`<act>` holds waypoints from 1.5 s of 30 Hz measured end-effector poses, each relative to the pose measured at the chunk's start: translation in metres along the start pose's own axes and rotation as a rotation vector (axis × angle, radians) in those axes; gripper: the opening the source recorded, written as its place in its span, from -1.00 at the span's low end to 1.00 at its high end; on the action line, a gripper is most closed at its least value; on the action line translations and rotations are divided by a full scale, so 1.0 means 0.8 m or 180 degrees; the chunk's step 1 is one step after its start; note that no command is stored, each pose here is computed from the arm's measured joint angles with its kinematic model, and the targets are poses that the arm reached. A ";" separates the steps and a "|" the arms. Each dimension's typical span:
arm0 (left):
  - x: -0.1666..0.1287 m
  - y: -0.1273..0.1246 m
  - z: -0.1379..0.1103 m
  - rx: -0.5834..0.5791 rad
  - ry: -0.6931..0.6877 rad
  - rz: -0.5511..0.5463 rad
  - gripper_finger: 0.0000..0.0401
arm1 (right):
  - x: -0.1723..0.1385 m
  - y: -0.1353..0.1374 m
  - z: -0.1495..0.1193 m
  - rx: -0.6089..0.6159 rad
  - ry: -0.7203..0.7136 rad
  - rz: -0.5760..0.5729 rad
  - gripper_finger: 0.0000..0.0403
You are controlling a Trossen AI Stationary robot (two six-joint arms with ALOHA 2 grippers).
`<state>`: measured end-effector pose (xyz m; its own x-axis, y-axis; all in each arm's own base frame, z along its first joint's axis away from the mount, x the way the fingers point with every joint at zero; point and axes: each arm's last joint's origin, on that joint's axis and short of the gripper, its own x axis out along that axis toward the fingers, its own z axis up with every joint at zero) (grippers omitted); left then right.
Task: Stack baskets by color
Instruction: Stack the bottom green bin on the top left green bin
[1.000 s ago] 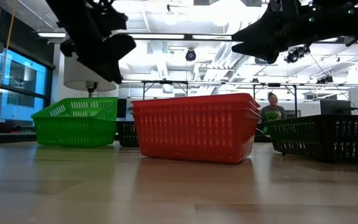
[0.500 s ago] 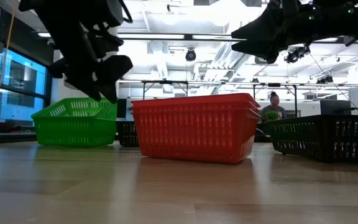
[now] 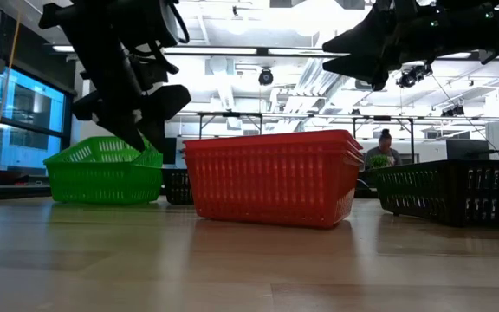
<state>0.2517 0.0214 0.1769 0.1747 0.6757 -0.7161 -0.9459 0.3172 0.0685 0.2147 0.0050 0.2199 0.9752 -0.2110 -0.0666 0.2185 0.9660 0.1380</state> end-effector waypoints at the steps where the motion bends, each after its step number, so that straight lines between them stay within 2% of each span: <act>1: 0.000 0.000 0.000 -0.0004 0.0011 -0.0007 -0.09 | 0.000 0.000 0.000 0.0000 0.0000 0.0000 0.09; 4: 0.000 0.000 0.000 0.0004 0.0041 -0.0026 -0.35 | 0.000 0.000 0.000 0.0000 0.0000 0.0000 0.09; 8: 0.000 -0.001 0.000 0.0067 0.0043 -0.0031 -0.80 | 0.000 0.000 0.000 0.0000 0.0000 -0.0001 0.09; 10: -0.001 0.000 0.000 0.0106 0.0061 -0.0042 -0.94 | 0.000 0.000 0.000 0.0000 0.0000 -0.0001 0.09; 22: -0.026 -0.018 0.026 0.0295 0.0146 -0.0300 -0.98 | 0.000 0.000 0.000 -0.0001 0.0007 0.0028 0.09; 26: -0.034 -0.021 0.017 0.0329 0.0272 -0.0409 -0.99 | 0.000 0.001 0.000 -0.0001 0.0017 0.0094 0.09; 34: -0.058 -0.020 -0.013 0.0472 0.0515 -0.0407 -1.00 | 0.000 0.001 0.000 -0.0001 0.0021 0.0116 0.09; 45: -0.062 -0.014 -0.015 0.0729 0.0950 -0.0330 -1.00 | 0.000 0.001 0.000 0.0035 0.0021 0.0116 0.09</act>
<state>0.2500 -0.0237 0.2031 0.1471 0.4197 -0.8956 -0.8360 0.5367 0.1142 0.2149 0.0061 0.2199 0.9823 -0.1747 -0.0680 0.1833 0.9714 0.1511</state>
